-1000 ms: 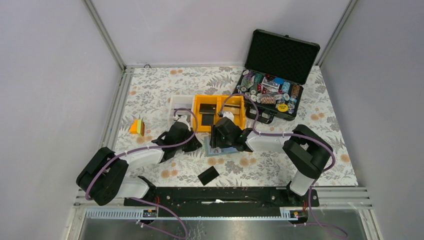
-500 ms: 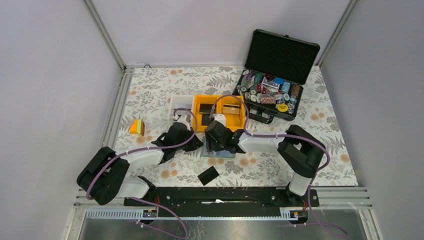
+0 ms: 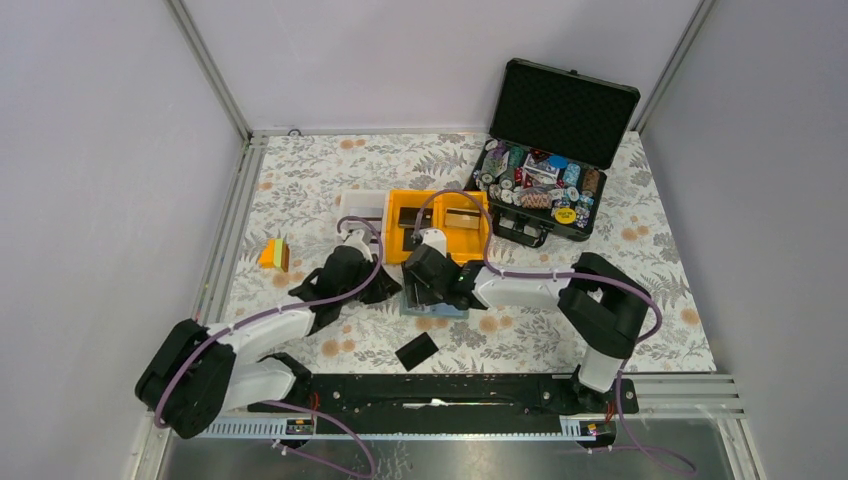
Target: Put the credit cards into the card holder
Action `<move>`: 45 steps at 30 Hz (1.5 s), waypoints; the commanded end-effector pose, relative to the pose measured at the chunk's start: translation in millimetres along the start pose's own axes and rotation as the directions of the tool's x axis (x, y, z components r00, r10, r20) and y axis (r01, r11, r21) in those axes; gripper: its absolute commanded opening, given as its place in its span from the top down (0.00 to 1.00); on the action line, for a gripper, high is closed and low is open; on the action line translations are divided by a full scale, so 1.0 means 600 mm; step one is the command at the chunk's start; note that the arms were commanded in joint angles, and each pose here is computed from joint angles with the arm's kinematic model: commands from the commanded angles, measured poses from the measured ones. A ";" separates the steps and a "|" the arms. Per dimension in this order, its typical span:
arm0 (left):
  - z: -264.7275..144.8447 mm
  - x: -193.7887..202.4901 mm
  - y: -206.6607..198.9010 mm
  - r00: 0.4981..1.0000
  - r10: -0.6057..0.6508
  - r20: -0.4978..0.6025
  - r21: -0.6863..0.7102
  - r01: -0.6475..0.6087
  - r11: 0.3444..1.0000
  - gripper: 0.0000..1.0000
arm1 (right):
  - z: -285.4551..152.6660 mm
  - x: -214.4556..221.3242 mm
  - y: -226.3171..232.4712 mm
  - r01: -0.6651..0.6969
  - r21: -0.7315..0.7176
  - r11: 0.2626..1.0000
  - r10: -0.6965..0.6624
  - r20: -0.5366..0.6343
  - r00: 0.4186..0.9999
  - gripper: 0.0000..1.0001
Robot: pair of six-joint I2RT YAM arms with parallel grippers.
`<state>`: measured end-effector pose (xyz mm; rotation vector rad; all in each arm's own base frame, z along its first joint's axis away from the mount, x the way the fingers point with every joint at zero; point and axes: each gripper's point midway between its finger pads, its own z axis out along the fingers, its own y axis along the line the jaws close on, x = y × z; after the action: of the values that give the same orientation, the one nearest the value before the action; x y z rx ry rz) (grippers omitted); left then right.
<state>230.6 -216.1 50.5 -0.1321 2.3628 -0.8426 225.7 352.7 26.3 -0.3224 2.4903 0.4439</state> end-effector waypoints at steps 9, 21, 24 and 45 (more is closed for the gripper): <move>-0.042 -0.038 -0.056 0.987 0.132 -0.087 0.071 -0.126 0.989 1.00 | -0.107 -0.072 -0.058 -0.042 -0.038 0.998 0.046 0.114 0.992 0.22; -0.048 -0.076 -0.170 0.983 0.127 -0.131 0.277 -0.087 0.957 1.00 | -0.125 -0.056 -0.145 -0.204 -0.359 0.911 0.242 0.066 0.968 0.20; -0.035 -0.069 -0.184 0.977 0.138 -0.160 0.289 -0.087 0.953 1.00 | -0.127 -0.053 -0.158 -0.253 -0.408 0.877 0.301 0.055 0.952 0.20; 0.007 0.015 -0.309 0.944 0.238 -0.231 0.478 -0.103 0.872 0.27 | -0.138 -0.026 -0.212 -0.370 -0.354 0.859 0.440 0.140 0.887 0.23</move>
<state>197.8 -355.1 105.7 0.3411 2.5060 -1.2796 225.9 209.8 53.3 0.1212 2.3438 1.0227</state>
